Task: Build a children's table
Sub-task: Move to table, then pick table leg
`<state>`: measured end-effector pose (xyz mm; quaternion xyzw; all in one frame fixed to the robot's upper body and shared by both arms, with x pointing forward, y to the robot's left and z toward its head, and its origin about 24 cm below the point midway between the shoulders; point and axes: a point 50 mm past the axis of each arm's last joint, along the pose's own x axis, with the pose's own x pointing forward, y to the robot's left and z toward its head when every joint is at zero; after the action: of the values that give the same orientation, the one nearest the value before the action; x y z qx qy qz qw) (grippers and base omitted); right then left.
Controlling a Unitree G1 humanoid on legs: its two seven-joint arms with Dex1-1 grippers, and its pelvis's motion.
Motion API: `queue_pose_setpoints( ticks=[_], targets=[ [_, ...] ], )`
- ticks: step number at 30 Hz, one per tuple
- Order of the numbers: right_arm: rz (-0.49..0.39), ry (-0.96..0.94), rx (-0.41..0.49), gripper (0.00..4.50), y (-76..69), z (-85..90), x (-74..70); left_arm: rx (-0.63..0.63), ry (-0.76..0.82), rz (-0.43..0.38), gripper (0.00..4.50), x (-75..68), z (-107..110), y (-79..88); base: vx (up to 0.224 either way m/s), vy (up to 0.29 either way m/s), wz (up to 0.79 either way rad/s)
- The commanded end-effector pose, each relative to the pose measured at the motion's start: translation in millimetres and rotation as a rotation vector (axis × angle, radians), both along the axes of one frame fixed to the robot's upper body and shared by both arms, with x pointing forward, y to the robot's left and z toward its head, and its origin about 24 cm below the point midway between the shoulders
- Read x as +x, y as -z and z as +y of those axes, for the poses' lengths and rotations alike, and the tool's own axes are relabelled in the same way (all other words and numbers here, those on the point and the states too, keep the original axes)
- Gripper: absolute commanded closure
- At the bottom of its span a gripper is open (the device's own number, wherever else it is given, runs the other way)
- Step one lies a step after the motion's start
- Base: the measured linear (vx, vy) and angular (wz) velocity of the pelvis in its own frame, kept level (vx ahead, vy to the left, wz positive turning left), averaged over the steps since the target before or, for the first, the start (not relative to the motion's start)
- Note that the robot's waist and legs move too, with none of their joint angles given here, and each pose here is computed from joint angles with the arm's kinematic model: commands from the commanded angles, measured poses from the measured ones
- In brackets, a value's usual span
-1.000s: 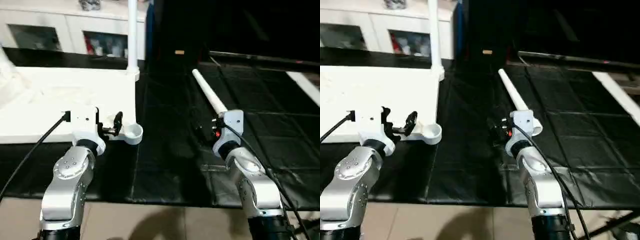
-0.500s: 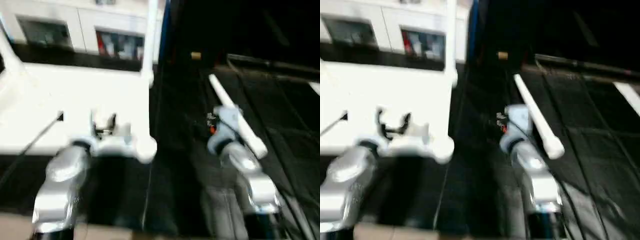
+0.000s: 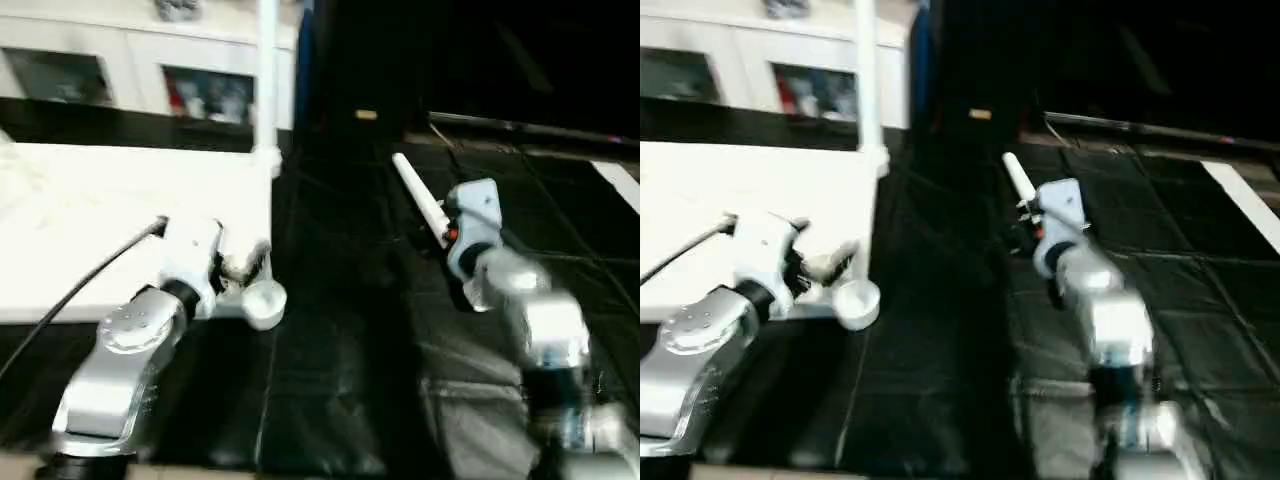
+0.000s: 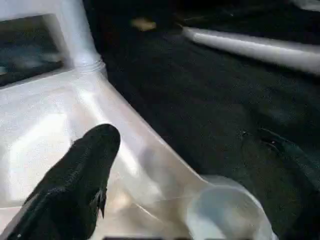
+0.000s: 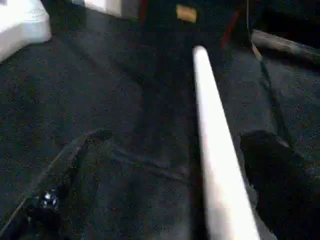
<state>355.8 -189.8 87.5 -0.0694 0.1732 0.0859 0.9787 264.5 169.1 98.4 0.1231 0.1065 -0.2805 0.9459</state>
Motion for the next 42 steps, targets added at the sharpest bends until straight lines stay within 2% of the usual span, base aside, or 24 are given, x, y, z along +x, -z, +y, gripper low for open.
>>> queue_pose_setpoints(
  ticks=[1, 2, 3, 10, 13, 15, 17, 20, 21, 23, 27, 29, 32, 35, 39, 41, 42],
  targets=[
    [0.044, 0.025, -0.04, 0.0, 2.8, -15.1, 10.3, 0.011, 0.13, 0.019, 0.14, -2.1, -5.4, -8.1, -0.065, -0.019, 0.09],
    [0.05, 0.03, -0.047, 0.0, 2.3, -17.2, 12.4, 0.015, 0.142, 0.021, 0.14, -1.9, -4.5, -9.4, -0.053, -0.018, 0.05],
    [0.105, 0.061, -0.07, 0.0, 2.2, -26.2, 20.7, 0.032, 0.2, 0.038, 0.14, -2.1, -1.1, -15.3, -0.053, -0.018, 0.05],
    [0.183, 0.029, -0.111, 0.0, 3.2, -30.4, 29.4, 0.075, 0.336, 0.095, 0.14, -9.9, 5.1, -22.8, -0.026, -0.007, 0.0],
    [0.238, 0.053, -0.082, 0.0, 6.1, -31.9, 30.5, 0.075, 0.398, 0.129, 0.14, -16.8, 5.3, -26.7, 0.0, 0.0, 0.0],
    [0.245, 0.059, -0.067, 0.0, 6.2, -31.6, 30.9, 0.08, 0.405, 0.134, 0.14, -18.5, 6.0, -27.2, 0.0, 0.0, 0.0],
    [0.279, 0.063, -0.057, 0.3, 7.5, -31.0, 31.1, 0.084, 0.414, 0.147, 0.0, -19.8, 7.2, -27.4, 0.0, 0.0, 0.0],
    [0.283, 0.086, -0.084, 0.41, 8.4, -33.5, 30.9, 0.09, 0.419, 0.154, 0.0, -20.7, 7.8, -27.0, 0.0, 0.0, 0.0],
    [0.29, 0.096, -0.09, 0.67, 9.7, -34.7, 30.5, 0.093, 0.428, 0.163, 0.0, -22.1, 8.9, -27.4, 0.0, 0.0, 0.0],
    [0.293, 0.111, -0.095, 0.81, 11.1, -36.5, 29.8, 0.092, 0.434, 0.171, 0.0, -23.6, 9.6, -27.9, 0.0, 0.0, 0.0],
    [0.304, 0.141, -0.071, 1.21, 14.7, -38.3, 28.0, 0.1, 0.435, 0.186, 0.0, -26.1, 12.3, -28.3, 0.0, 0.0, 0.0],
    [0.311, 0.147, -0.06, 1.26, 16.0, -38.4, 27.3, 0.103, 0.435, 0.19, 0.0, -26.7, 13.1, -28.4, 0.0, 0.0, 0.0],
    [0.372, 0.156, -0.013, 1.64, 27.1, -38.4, 20.9, 0.11, 0.435, 0.203, 0.0, -29.2, 15.9, -28.7, 0.0, 0.0, 0.0],
    [0.422, 0.155, 0.012, 1.75, 35.0, -38.6, 15.6, 0.118, 0.44, 0.213, 0.0, -29.6, 15.9, -28.1, 0.0, 0.0, 0.0],
    [0.465, 0.165, 0.005, 2.23, 41.4, -41.5, 10.5, 0.12, 0.442, 0.216, 0.0, -29.3, 15.2, -28.3, 0.0, 0.0, 0.0],
    [0.469, 0.166, 0.002, 2.23, 42.1, -42.1, 9.9, 0.119, 0.442, 0.215, 0.0, -28.9, 14.9, -28.5, 0.0, 0.0, 0.0],
    [0.471, 0.157, -0.013, 2.47, 42.3, -43.2, 9.5, 0.118, 0.443, 0.214, 0.0, -28.0, 14.2, -28.5, 0.0, 0.0, 0.0]
  ],
)
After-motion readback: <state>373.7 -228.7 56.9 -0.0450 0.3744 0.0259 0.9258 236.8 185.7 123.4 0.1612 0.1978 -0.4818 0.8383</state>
